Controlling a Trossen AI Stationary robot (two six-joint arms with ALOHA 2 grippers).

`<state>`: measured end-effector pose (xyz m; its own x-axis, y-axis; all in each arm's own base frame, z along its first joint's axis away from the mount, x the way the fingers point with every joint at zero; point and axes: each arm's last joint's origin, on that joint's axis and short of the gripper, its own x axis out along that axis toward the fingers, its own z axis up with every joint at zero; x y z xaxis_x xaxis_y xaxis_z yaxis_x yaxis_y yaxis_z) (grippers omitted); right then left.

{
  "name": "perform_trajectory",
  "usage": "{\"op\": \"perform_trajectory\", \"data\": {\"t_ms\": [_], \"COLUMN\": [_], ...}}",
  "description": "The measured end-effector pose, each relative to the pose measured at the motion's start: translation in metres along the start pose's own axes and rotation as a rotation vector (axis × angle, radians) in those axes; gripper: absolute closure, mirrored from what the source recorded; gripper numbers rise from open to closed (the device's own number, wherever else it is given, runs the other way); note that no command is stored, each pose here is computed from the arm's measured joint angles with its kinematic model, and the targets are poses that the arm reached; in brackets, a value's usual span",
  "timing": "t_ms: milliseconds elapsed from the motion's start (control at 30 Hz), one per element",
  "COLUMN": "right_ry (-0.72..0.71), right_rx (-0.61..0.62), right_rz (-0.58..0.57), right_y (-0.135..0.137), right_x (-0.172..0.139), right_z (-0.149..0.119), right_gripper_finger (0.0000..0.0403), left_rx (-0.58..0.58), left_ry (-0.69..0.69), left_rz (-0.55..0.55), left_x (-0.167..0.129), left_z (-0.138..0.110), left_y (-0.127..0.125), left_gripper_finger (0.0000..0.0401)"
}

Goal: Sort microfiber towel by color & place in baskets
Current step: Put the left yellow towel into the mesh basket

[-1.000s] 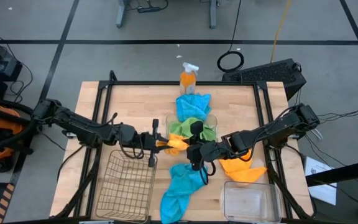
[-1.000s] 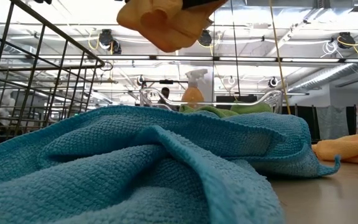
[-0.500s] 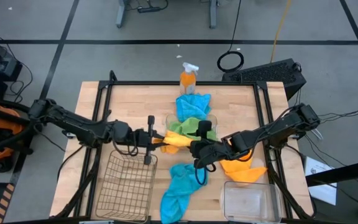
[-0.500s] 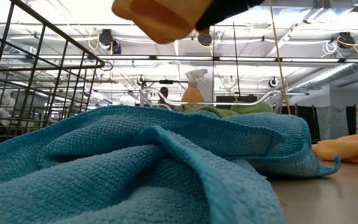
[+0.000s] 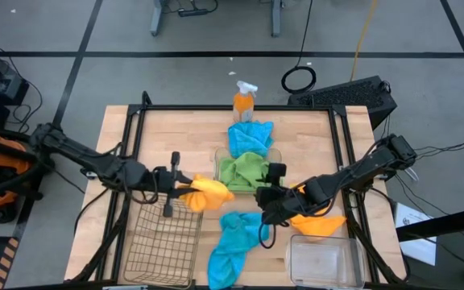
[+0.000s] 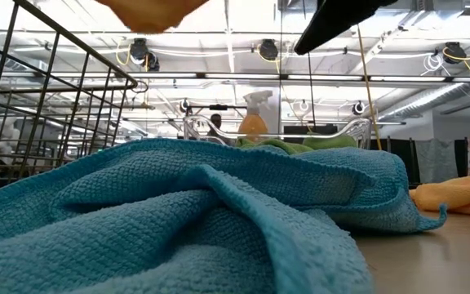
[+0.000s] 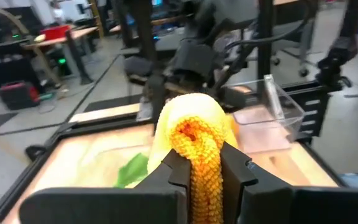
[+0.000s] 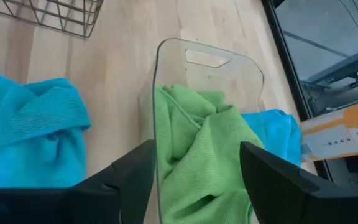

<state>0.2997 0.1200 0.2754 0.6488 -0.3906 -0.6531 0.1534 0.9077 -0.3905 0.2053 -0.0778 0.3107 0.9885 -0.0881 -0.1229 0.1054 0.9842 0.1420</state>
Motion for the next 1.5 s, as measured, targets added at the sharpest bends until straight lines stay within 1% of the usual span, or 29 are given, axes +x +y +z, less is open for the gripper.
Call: {"op": "perform_trajectory", "data": {"t_ms": [67,233,433,533,667,733,900,1033,1200,1333,1500], "right_ry": [-0.003,-0.002,-0.009,-0.051,-0.151,-0.206,-0.311,-0.321,-0.288,-0.312,-0.362], "right_rx": [0.000,-0.002,0.009,0.024,0.045,0.043,0.045,0.050,0.024,0.100,0.206], "right_rz": [0.000,-0.001,0.017,0.041,0.085,0.104,0.122,0.117,0.113,0.153,0.219], "right_y": [0.001,0.001,0.005,0.012,0.022,0.026,0.029,0.028,0.027,0.023,0.016], "right_x": [-0.001,-0.001,-0.004,-0.008,-0.016,-0.020,-0.025,-0.025,-0.026,-0.042,-0.071], "right_z": [0.000,0.000,-0.001,0.002,0.011,0.016,0.026,0.028,0.024,0.023,0.023], "right_gripper_finger": [0.0190,0.0204,0.0214,0.0215,0.0216,0.0215,0.0215,0.0215,0.0215,0.0215,0.0215], "left_rx": [-0.012,-0.010,0.000,0.002,0.005,0.008,0.074,0.096,0.115,0.134,0.135], "left_ry": [0.008,-0.005,-0.004,-0.008,-0.015,-0.034,-0.060,-0.099,-0.173,-0.222,-0.282], "left_rz": [0.018,-0.011,-0.016,-0.032,-0.047,-0.049,-0.044,-0.036,-0.041,-0.026,-0.077], "left_x": [-0.004,-0.008,-0.013,-0.015,-0.013,-0.009,0.005,0.013,0.025,0.038,0.059], "left_z": [0.000,0.002,0.003,0.003,0.003,0.003,0.001,0.001,0.001,-0.002,-0.011], "left_y": [-0.003,-0.014,-0.025,-0.029,-0.035,-0.038,-0.045,-0.050,-0.056,-0.058,-0.054], "left_gripper_finger": [0.0364,0.0363,0.0363,0.0363,0.0363,0.0363,0.0363,0.0363,0.0363,0.0363,0.0363]}}
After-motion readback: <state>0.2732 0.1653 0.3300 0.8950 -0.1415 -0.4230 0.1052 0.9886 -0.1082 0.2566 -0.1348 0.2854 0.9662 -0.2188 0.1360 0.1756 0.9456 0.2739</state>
